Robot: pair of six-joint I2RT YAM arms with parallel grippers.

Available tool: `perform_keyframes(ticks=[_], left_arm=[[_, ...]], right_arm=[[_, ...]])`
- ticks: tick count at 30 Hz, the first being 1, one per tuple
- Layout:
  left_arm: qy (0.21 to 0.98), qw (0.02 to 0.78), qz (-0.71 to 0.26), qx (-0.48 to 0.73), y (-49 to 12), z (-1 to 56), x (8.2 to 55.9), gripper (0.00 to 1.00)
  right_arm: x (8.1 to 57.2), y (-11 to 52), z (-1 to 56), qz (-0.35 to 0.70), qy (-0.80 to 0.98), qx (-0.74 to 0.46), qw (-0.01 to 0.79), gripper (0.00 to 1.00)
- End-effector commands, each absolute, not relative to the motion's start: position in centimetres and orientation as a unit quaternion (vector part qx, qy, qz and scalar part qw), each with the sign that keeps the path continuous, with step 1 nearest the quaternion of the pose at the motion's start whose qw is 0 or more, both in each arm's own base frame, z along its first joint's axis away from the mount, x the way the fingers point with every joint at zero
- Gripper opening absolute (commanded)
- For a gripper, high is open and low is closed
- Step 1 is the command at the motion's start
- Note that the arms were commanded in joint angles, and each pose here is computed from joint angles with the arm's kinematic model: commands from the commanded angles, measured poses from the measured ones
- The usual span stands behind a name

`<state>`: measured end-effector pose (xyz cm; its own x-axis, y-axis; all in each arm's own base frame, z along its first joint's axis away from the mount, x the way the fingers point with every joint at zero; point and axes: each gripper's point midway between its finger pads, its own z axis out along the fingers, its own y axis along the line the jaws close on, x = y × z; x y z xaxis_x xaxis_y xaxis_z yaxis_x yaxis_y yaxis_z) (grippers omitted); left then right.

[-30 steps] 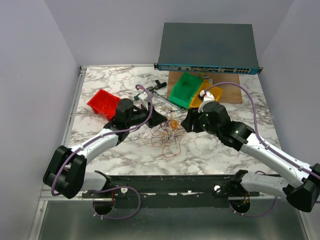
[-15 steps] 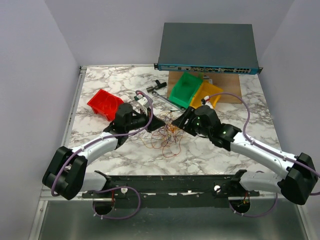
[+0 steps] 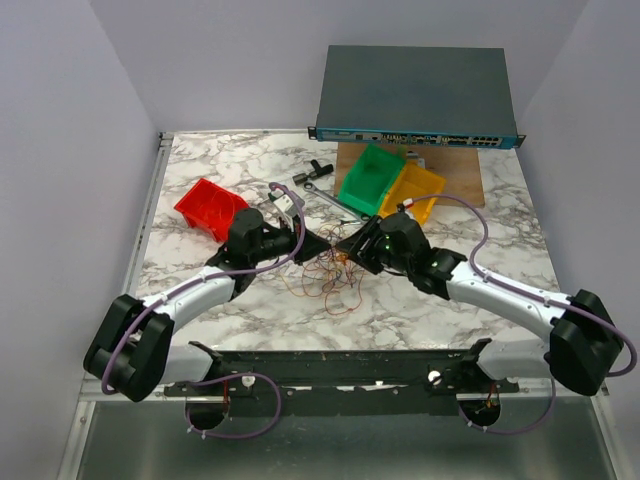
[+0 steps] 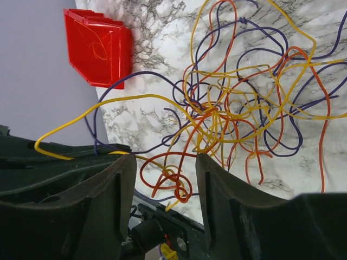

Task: Untangle the cables
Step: Untie the cable.

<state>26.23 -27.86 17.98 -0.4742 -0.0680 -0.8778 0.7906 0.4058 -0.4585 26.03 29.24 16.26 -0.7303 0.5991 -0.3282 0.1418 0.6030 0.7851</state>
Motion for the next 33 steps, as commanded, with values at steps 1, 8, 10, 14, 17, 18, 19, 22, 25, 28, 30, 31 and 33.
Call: perform_keyframes(ticks=[1, 8, 10, 14, 17, 18, 19, 22, 25, 28, 30, 31, 33], left_arm=[[0.690, 0.475, -0.479, 0.264, -27.6, 19.3, 26.2, 0.00], [0.697, 0.483, -0.463, 0.257, -27.2, 19.3, 26.5, 0.00], [0.703, 0.485, -0.454, 0.252, -26.9, 19.2, 26.8, 0.00], [0.714, 0.490, -0.439, 0.239, -26.5, 18.7, 27.2, 0.00], [0.725, 0.495, -0.422, 0.226, -26.0, 18.3, 27.8, 0.00], [0.734, 0.494, -0.413, 0.218, -25.7, 17.9, 28.1, 0.00], [0.742, 0.494, -0.403, 0.208, -25.4, 17.7, 28.5, 0.00], [0.771, 0.485, -0.377, 0.167, -24.1, 16.5, 29.8, 0.00], [0.786, 0.472, -0.387, 0.101, -21.9, 15.6, 30.9, 0.00], [0.787, 0.483, -0.379, 0.058, -19.7, 15.3, 31.5, 0.00], [0.791, 0.492, -0.360, 0.045, -18.8, 15.2, 31.6, 0.00], [0.793, 0.498, -0.349, 0.036, -18.3, 15.1, 31.7, 0.00], [0.796, 0.510, -0.326, 0.015, -17.3, 15.0, 31.9, 0.00]], right_arm=[[26.5, 30.2, 16.1, 0.401, 0.840, 0.229, 0.283, 0.52], [27.0, 28.4, 17.2, 0.381, 0.833, 0.242, 0.319, 0.10], [26.9, 27.8, 18.0, 0.379, 0.829, 0.237, 0.335, 0.01], [27.0, 25.6, 19.5, 0.360, 0.821, 0.243, 0.372, 0.01], [27.0, 23.4, 20.6, 0.339, 0.811, 0.256, 0.403, 0.01], [27.0, 22.6, 21.1, 0.331, 0.807, 0.261, 0.414, 0.01], [27.0, 21.9, 21.7, 0.323, 0.803, 0.264, 0.427, 0.01], [27.1, 18.9, 23.8, 0.284, 0.787, 0.273, 0.475, 0.01], [27.1, 15.1, 27.1, 0.227, 0.765, 0.279, 0.534, 0.01], [26.4, 10.2, 30.9, 0.149, 0.735, 0.297, 0.590, 0.01], [25.5, 7.0, 33.8, 0.103, 0.709, 0.302, 0.628, 0.01], [24.9, 5.1, 35.3, 0.080, 0.692, 0.313, 0.646, 0.01], [23.4, 2.0, 38.3, 0.051, 0.659, 0.329, 0.674, 0.01]])
